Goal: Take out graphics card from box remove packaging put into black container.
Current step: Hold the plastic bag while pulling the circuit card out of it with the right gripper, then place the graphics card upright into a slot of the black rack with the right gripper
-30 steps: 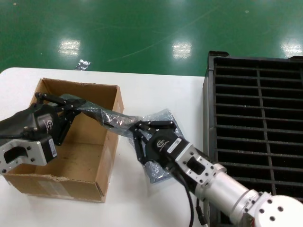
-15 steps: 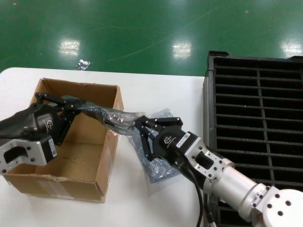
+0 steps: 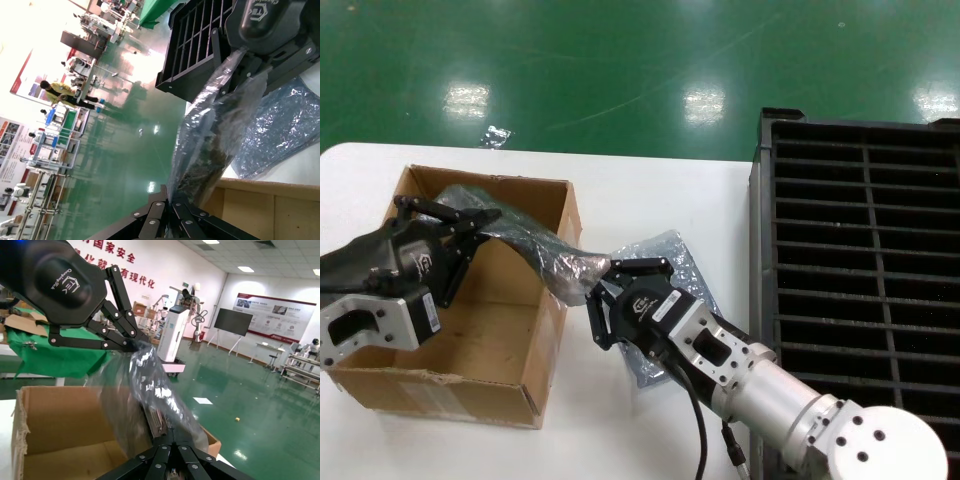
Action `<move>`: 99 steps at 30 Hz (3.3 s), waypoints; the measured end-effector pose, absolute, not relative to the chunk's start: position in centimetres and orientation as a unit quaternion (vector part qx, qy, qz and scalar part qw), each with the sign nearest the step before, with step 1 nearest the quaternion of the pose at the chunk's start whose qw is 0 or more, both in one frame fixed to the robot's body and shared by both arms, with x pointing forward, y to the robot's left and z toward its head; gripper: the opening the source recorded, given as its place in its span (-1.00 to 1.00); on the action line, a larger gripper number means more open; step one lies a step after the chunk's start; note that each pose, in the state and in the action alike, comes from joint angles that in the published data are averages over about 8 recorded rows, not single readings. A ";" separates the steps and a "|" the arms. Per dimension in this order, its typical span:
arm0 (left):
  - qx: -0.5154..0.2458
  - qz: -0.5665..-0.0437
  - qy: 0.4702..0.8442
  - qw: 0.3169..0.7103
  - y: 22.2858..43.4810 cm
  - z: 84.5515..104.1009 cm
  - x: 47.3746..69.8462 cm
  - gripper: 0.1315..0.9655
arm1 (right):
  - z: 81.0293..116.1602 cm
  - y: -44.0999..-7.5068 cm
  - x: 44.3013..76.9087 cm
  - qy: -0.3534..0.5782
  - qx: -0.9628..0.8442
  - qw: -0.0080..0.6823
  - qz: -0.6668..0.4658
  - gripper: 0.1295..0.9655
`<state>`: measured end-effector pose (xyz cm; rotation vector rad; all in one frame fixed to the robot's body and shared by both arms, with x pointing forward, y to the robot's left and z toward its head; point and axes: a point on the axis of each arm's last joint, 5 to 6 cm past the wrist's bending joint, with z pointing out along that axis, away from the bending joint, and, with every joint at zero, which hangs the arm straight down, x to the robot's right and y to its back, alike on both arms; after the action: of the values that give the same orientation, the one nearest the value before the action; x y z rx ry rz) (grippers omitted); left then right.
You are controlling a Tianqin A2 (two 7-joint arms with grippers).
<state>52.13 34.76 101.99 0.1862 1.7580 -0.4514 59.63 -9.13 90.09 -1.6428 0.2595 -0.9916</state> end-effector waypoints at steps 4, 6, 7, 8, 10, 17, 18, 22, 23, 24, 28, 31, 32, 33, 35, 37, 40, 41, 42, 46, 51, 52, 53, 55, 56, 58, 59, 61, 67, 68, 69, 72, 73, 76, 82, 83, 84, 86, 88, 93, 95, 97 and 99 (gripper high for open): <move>0.081 -0.196 0.762 0.612 34.8 102.0 52.1 -0.98 | 90.0 -8.7 59.7 0.110 -0.698 0.561 -0.430 -1.00; 0.081 -0.196 0.762 0.612 34.8 102.0 52.1 -0.98 | 89.9 -8.6 59.6 0.107 -0.699 0.558 -0.434 -0.98; 0.081 -0.196 0.762 0.612 34.8 102.0 52.1 -0.98 | 89.9 -8.6 59.6 0.105 -0.700 0.556 -0.436 -0.98; 0.081 -0.196 0.762 0.612 34.8 102.0 52.1 -0.98 | 89.8 -8.6 59.5 0.103 -0.701 0.554 -0.437 -0.97; 0.081 -0.196 0.762 0.612 34.8 102.0 52.1 -0.98 | 89.7 -8.6 59.3 0.099 -0.703 0.552 -0.438 -0.96; 0.081 -0.196 0.762 0.612 34.8 102.0 52.1 -0.98 | 89.5 -8.6 58.6 0.087 -0.707 0.550 -0.437 -0.86; 0.081 -0.196 0.762 0.612 34.8 102.0 52.1 -0.98 | 89.5 -8.5 58.5 0.086 -0.707 0.550 -0.436 -0.83; 0.081 -0.196 0.762 0.612 34.8 102.0 52.1 -0.98 | 89.5 -8.3 58.4 0.084 -0.706 0.552 -0.436 -0.76; 0.081 -0.196 0.762 0.612 34.8 102.0 52.1 -0.98 | 89.5 -8.2 58.5 0.085 -0.706 0.552 -0.436 -0.74; 0.081 -0.196 0.762 0.612 34.8 102.0 52.1 -0.98 | 89.5 -8.1 58.5 0.086 -0.705 0.553 -0.436 -0.72; 0.081 -0.196 0.762 0.612 34.8 102.0 52.1 -0.98 | 89.5 -7.7 58.9 0.093 -0.702 0.555 -0.437 -0.63; 0.081 -0.196 0.762 0.612 34.8 102.0 52.1 -0.98 | 89.5 -7.5 59.1 0.099 -0.700 0.557 -0.436 -0.59; 0.081 -0.196 0.762 0.612 34.8 102.0 52.1 -0.98 | 89.5 -7.4 59.2 0.101 -0.699 0.558 -0.436 -0.60; 0.081 -0.196 0.762 0.612 34.8 102.0 52.1 -0.98 | 89.5 -7.3 59.3 0.103 -0.699 0.558 -0.436 -0.62; 0.081 -0.196 0.762 0.612 34.8 102.0 52.1 -0.98 | 89.5 -7.1 59.4 0.106 -0.697 0.559 -0.435 -0.66; 0.081 -0.196 0.762 0.612 34.8 102.0 52.1 -0.98 | 89.5 -7.0 59.5 0.108 -0.696 0.560 -0.435 -0.69; 0.081 -0.196 0.762 0.612 34.8 102.0 52.1 -0.98 | 89.5 -6.8 59.5 0.111 -0.695 0.562 -0.435 -0.73; 0.081 -0.196 0.762 0.612 34.8 102.0 52.1 -0.98 | 89.5 -6.7 59.6 0.112 -0.694 0.562 -0.435 -0.73; 0.081 -0.196 0.762 0.612 34.8 102.0 52.1 -0.98 | 89.5 -6.7 59.6 0.113 -0.694 0.563 -0.435 -0.73; 0.081 -0.196 0.762 0.612 34.8 102.0 52.1 -0.98 | 89.5 -6.8 59.5 0.116 -0.691 0.564 -0.436 -0.78; 0.081 -0.196 0.762 0.612 34.8 102.0 52.1 -0.98 | 89.7 -7.2 59.2 0.116 -0.689 0.565 -0.439 -0.86; 0.081 -0.196 0.762 0.612 34.8 102.0 52.1 -0.98 | 89.7 -7.3 59.1 0.116 -0.688 0.565 -0.440 -0.86; 0.081 -0.196 0.762 0.612 34.8 102.0 52.1 -0.98 | 89.8 -7.5 59.0 0.115 -0.688 0.565 -0.441 -0.86; 0.081 -0.196 0.762 0.612 34.8 102.0 52.1 -0.98 | 89.9 -7.8 58.6 0.113 -0.688 0.564 -0.443 -0.86; 0.081 -0.196 0.762 0.612 34.8 102.0 52.1 -0.98 | 90.0 -8.1 58.3 0.112 -0.687 0.564 -0.444 -0.86; 0.081 -0.196 0.762 0.612 34.8 102.0 52.1 -0.98 | 90.2 -8.6 57.8 0.109 -0.686 0.563 -0.446 -0.86; 0.081 -0.196 0.762 0.612 34.8 102.0 52.1 -0.98 | 90.3 -8.9 57.5 0.108 -0.686 0.563 -0.448 -0.86; 0.081 -0.196 0.762 0.612 34.8 102.0 52.1 -0.98 | 90.7 -9.6 56.7 0.107 -0.684 0.563 -0.450 -0.86; 0.081 -0.196 0.762 0.612 34.8 102.0 52.1 -0.98 | 91.9 -12.3 54.0 0.108 -0.679 0.562 -0.460 -0.86; 0.081 -0.196 0.762 0.612 34.8 102.0 52.1 -0.98 | 92.1 -12.9 53.5 0.110 -0.678 0.561 -0.462 -0.86; 0.081 -0.196 0.762 0.612 34.8 102.0 52.1 -0.98 | 92.4 -13.5 53.0 0.111 -0.677 0.560 -0.464 -0.86; 0.081 -0.196 0.762 0.612 34.8 102.0 52.1 -0.98 | 92.9 -15.3 51.4 0.119 -0.677 0.554 -0.470 -0.86; 0.081 -0.196 0.762 0.612 34.8 102.0 52.1 -0.98 | 93.1 -15.9 50.9 0.122 -0.677 0.551 -0.473 -0.86; 0.081 -0.196 0.762 0.612 34.8 102.0 52.1 -0.98 | 93.6 -18.0 49.2 0.134 -0.678 0.541 -0.480 -0.86; 0.081 -0.196 0.762 0.612 34.8 102.0 52.1 -0.98 | 94.2 -22.0 46.6 0.173 -0.677 0.511 -0.501 -0.86; 0.081 -0.196 0.762 0.612 34.8 102.0 52.1 -0.98 | 94.3 -22.5 46.4 0.181 -0.675 0.506 -0.505 -0.86; 0.081 -0.196 0.762 0.612 34.8 102.0 52.1 -0.98 | 94.3 -23.0 46.2 0.189 -0.673 0.502 -0.510 -0.86; 0.081 -0.196 0.762 0.612 34.8 102.0 52.1 -0.98 | 94.2 -23.9 46.2 0.206 -0.666 0.495 -0.519 -0.86; 0.081 -0.196 0.762 0.612 34.8 102.0 52.1 -0.98 | 94.1 -24.5 46.5 0.225 -0.655 0.491 -0.529 -0.86; 0.081 -0.196 0.762 0.612 34.8 102.0 52.1 -0.98 | 93.4 -24.8 48.1 0.267 -0.622 0.490 -0.549 -0.86; 0.081 -0.196 0.762 0.612 34.8 102.0 52.1 -0.98 | 93.2 -24.7 48.7 0.278 -0.613 0.491 -0.553 -0.86; 0.081 -0.196 0.762 0.612 34.8 102.0 52.1 -0.98 | 93.1 -24.7 49.0 0.282 -0.609 0.492 -0.554 -0.86; 0.081 -0.196 0.762 0.612 34.8 102.0 52.1 -0.98 | 93.1 -24.6 49.1 0.284 -0.608 0.492 -0.555 -0.86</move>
<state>52.13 34.76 101.99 0.1862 1.7580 -0.4514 49.06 -24.63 93.11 -1.4756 0.6886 -1.3472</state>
